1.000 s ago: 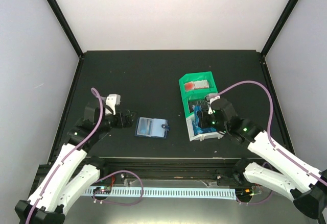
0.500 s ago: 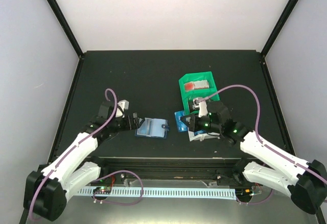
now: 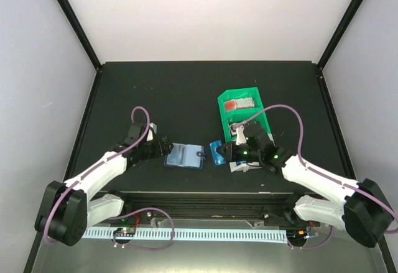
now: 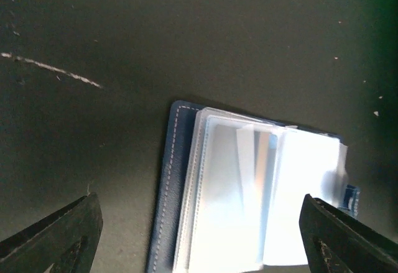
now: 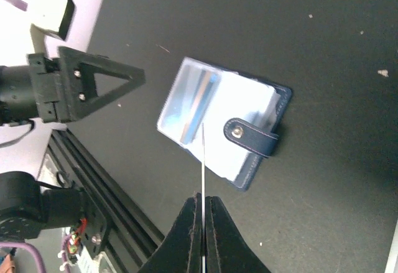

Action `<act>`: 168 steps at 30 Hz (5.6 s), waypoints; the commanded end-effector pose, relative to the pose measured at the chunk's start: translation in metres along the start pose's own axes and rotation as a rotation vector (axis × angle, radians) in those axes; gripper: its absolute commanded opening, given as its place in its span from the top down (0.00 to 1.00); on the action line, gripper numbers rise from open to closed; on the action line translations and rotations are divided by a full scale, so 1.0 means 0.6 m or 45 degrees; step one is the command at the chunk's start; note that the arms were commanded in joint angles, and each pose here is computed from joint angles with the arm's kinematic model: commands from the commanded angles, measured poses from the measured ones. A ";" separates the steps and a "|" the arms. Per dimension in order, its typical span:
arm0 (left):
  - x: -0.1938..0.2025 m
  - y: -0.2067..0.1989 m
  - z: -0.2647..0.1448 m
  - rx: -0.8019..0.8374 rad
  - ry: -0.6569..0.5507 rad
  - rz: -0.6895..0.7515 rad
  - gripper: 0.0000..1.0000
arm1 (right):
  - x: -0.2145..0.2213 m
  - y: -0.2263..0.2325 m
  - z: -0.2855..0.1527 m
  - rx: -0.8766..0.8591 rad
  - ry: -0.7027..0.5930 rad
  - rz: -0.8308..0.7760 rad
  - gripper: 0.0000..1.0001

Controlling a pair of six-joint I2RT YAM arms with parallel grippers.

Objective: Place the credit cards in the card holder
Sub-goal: Insert the credit card into the card holder.

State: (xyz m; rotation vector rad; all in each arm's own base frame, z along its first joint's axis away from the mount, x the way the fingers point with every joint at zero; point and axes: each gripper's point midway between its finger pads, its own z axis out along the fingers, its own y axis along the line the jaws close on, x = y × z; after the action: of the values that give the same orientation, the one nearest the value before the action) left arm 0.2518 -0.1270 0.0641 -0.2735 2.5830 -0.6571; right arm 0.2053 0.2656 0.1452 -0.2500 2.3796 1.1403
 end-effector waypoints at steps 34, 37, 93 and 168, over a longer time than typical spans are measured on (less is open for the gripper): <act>0.089 -0.013 0.079 0.175 0.342 0.003 0.66 | -0.033 0.014 0.156 0.000 -0.038 0.083 0.98; 0.095 -0.008 0.078 0.165 0.347 0.016 0.69 | -0.035 0.014 0.173 -0.017 -0.031 0.096 0.98; 0.121 0.002 0.064 0.177 0.354 0.020 0.67 | 0.089 -0.050 0.280 -0.025 0.142 0.443 0.88; 0.146 -0.042 0.076 0.288 0.432 0.017 0.69 | 0.083 0.000 0.239 0.335 0.251 0.065 0.27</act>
State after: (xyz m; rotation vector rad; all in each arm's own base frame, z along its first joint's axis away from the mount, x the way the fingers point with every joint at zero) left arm 0.2108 -0.1969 0.0221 -0.0502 2.7139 -1.0969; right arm 0.2196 0.3606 0.0379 -0.2043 2.6986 0.6984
